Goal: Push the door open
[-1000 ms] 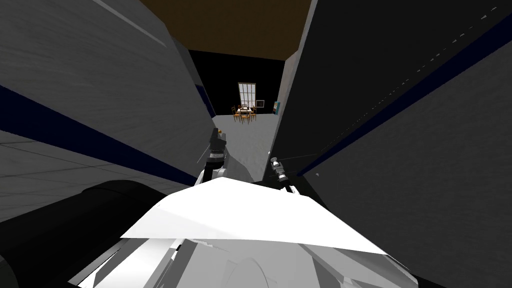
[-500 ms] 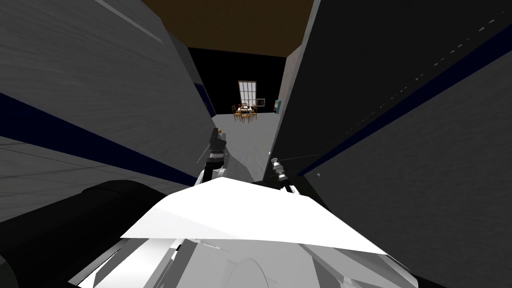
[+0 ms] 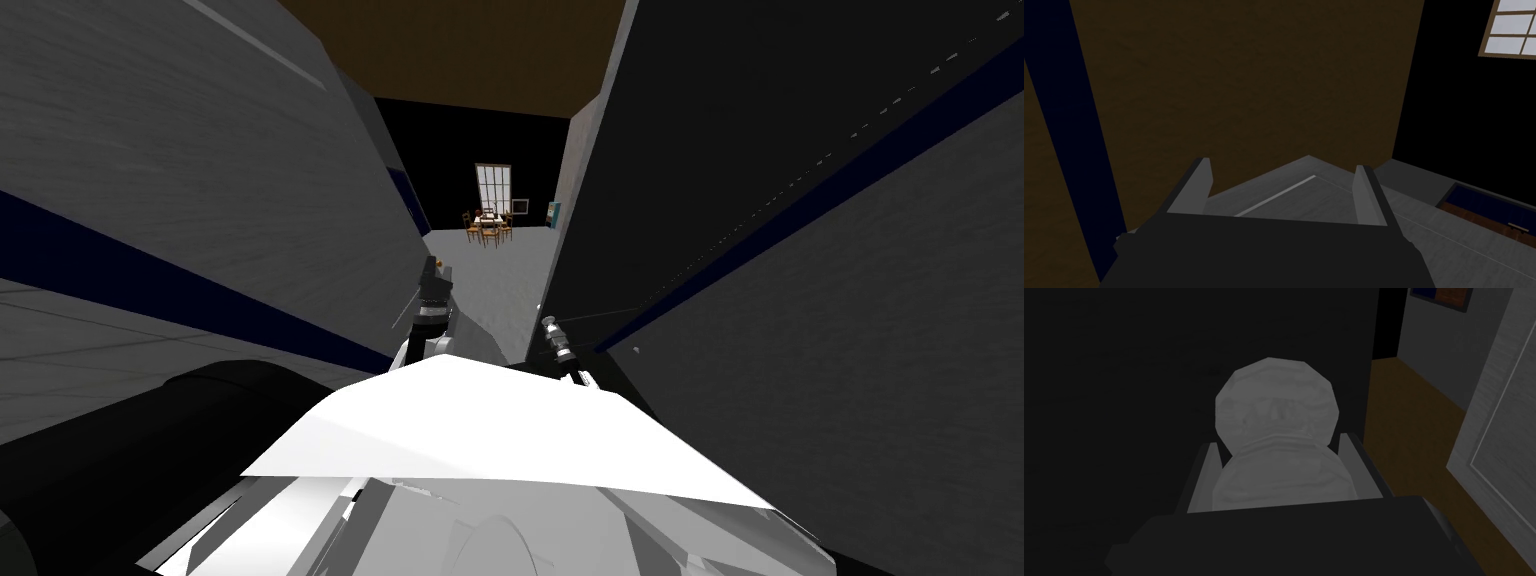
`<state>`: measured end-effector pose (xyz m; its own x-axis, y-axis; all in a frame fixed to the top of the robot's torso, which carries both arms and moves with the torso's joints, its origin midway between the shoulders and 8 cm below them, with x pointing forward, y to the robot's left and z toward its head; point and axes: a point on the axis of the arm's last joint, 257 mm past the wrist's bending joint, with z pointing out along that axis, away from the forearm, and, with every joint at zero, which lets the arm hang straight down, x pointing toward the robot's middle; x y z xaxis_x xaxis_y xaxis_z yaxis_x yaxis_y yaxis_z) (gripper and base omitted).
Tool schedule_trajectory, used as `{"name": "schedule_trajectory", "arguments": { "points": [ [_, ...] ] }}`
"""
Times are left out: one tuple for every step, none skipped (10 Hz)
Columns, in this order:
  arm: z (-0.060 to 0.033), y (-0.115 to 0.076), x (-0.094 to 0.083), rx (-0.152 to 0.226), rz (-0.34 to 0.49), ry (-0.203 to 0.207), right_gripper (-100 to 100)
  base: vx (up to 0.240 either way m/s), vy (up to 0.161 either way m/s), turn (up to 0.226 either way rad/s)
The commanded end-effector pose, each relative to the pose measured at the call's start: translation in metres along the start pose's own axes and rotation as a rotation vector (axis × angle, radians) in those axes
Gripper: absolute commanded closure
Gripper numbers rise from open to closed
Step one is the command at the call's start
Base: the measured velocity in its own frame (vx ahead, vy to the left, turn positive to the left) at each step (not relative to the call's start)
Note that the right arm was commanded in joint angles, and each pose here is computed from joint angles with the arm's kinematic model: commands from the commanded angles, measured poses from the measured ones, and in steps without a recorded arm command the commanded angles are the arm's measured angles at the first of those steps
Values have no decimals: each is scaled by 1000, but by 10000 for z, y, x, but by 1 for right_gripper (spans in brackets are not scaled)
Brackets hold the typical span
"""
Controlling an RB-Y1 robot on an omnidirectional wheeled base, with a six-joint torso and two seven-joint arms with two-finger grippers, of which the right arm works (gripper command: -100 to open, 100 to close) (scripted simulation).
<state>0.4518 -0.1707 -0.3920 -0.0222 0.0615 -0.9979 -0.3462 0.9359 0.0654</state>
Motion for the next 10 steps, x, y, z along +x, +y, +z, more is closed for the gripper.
{"name": "schedule_trajectory", "arguments": {
  "points": [
    [15,-3,-27,0,38,-7,100,21,13,-24],
    [20,1,-29,0,70,-8,100,24,13,-44],
    [25,4,-31,0,101,-9,100,29,13,-39],
    [30,7,-33,0,132,-10,100,40,22,-29],
    [35,9,-35,0,163,-11,100,49,21,-31],
    [42,14,-37,0,199,-12,100,46,25,-45],
    [49,19,-40,-1,232,-13,100,45,26,-43],
    [49,19,-40,-1,243,-13,100,35,13,-15],
    [56,24,-42,-1,282,-14,100,35,13,-25],
    [63,28,-44,-1,315,-15,100,44,17,-49]
  ]
}}
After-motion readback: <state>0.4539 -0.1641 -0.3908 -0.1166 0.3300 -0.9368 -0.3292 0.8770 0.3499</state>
